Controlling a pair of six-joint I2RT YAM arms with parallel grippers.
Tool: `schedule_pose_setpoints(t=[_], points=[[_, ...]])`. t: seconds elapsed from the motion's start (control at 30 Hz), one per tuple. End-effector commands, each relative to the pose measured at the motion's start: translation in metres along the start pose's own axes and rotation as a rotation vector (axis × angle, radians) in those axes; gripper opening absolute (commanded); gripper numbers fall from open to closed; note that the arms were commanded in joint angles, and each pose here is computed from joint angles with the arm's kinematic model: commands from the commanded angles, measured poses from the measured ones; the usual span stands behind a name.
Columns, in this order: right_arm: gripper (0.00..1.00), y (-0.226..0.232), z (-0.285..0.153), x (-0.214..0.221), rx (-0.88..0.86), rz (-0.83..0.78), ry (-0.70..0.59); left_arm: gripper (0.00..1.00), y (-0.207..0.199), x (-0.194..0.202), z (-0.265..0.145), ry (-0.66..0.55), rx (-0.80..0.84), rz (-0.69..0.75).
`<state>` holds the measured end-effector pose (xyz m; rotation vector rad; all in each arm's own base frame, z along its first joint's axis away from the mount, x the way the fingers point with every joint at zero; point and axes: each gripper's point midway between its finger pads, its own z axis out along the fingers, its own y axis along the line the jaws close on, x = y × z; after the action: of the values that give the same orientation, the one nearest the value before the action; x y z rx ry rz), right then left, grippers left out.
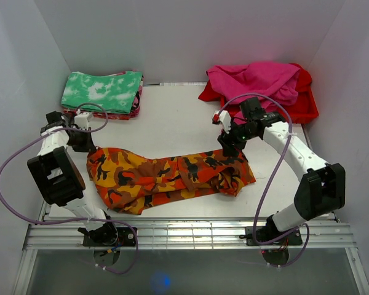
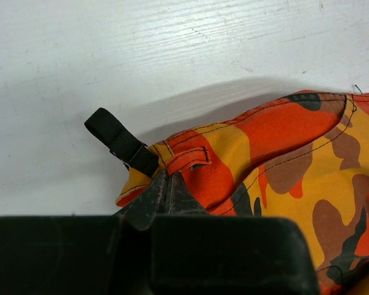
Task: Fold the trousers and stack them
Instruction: Move the trousers to the center of the board
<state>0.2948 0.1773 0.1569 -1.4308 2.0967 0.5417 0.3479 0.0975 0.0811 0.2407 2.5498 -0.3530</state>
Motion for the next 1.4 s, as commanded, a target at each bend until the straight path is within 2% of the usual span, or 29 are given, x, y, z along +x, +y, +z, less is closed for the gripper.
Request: schedule_pose_setpoints(t=[0.0, 0.13, 0.2, 0.43, 0.63, 0.8, 0.93, 1.17, 1.27, 1.37], points=[[0.63, 0.004, 0.019, 0.007, -0.018, 0.044, 0.004, 0.00, -0.013, -0.005, -0.005, -0.030, 0.029, 0.046], [0.62, 0.018, 0.038, 0.028, -0.115, 0.099, 0.078, 0.00, -0.013, -0.008, -0.008, -0.036, 0.021, 0.054], [0.66, 0.028, 0.041, 0.036, -0.150, 0.092, 0.088, 0.00, -0.013, -0.007, -0.009, -0.035, 0.017, 0.062], [0.68, 0.046, 0.048, 0.061, -0.144, 0.021, 0.130, 0.00, -0.013, -0.003, -0.008, -0.022, 0.020, 0.064], [0.71, 0.067, 0.032, 0.022, -0.191, -0.029, 0.021, 0.00, -0.013, -0.003, -0.009, -0.011, 0.023, 0.063], [0.84, 0.097, 0.033, -0.010, -0.163, -0.128, -0.022, 0.02, -0.014, -0.003, -0.011, -0.009, 0.023, 0.066], [0.85, 0.110, 0.052, -0.013, -0.135, -0.183, 0.017, 0.04, -0.015, 0.000, -0.009, -0.002, 0.027, 0.059], [0.84, 0.109, 0.095, -0.026, -0.020, -0.310, 0.065, 0.07, -0.017, 0.003, -0.006, 0.008, 0.034, 0.040], [0.83, 0.104, 0.113, -0.017, 0.001, -0.342, 0.125, 0.07, -0.017, 0.005, -0.007, 0.014, 0.031, 0.041], [0.69, 0.101, 0.124, -0.002, -0.002, -0.366, 0.177, 0.06, -0.017, 0.007, -0.006, 0.019, 0.029, 0.047]])
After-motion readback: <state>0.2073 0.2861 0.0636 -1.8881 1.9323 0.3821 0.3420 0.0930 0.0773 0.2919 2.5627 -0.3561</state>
